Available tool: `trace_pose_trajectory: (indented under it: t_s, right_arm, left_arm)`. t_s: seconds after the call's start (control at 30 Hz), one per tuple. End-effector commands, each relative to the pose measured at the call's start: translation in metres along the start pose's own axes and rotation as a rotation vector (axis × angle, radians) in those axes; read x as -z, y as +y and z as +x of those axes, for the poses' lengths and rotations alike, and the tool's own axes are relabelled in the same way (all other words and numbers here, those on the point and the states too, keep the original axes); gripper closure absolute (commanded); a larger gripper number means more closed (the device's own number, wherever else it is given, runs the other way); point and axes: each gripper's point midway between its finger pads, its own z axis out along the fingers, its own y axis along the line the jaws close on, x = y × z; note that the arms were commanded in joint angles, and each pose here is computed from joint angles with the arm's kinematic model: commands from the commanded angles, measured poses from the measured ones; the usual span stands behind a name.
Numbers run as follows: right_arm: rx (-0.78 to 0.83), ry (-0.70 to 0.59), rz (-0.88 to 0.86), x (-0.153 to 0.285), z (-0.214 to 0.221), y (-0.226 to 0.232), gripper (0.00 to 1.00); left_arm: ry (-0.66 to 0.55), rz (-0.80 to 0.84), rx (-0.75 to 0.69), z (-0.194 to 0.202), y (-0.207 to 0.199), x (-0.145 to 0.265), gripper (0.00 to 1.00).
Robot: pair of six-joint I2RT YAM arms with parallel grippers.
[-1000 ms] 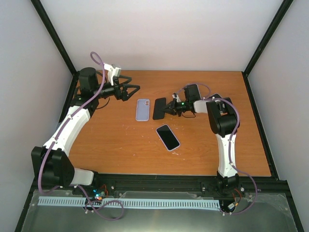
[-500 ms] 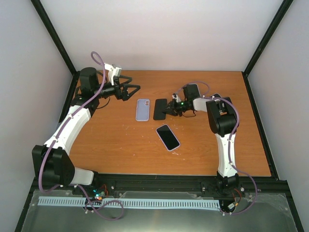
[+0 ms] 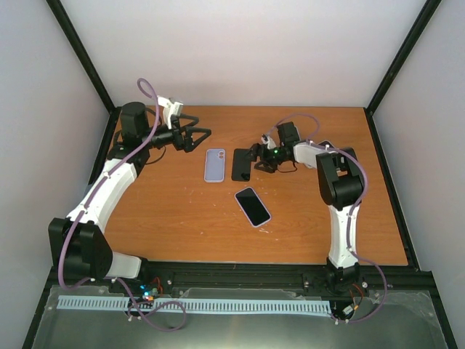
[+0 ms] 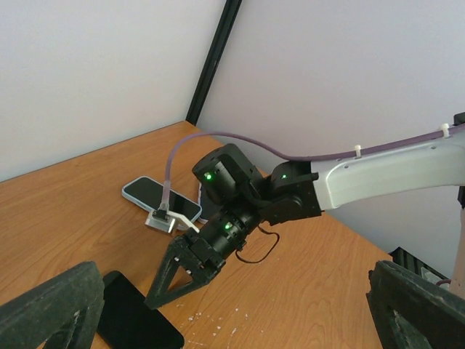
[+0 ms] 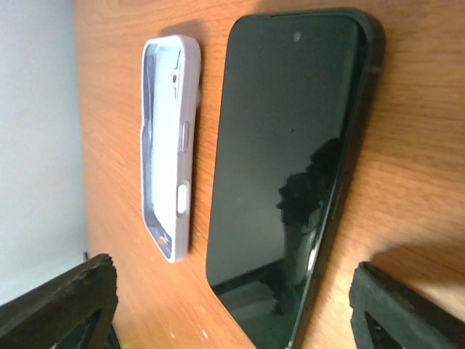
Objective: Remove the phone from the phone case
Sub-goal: Place the phone at the center of the board.
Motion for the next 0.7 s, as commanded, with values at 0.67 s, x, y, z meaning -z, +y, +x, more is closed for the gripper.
trace_pose_trajectory:
  t_s: [0.67]
  right_arm:
    - [0.509,-0.173,0.356,0.118,0.033,0.048,0.00]
  left_arm:
    - [-0.049,-0.075,-0.068,-0.005,-0.012,0.025,0.00]
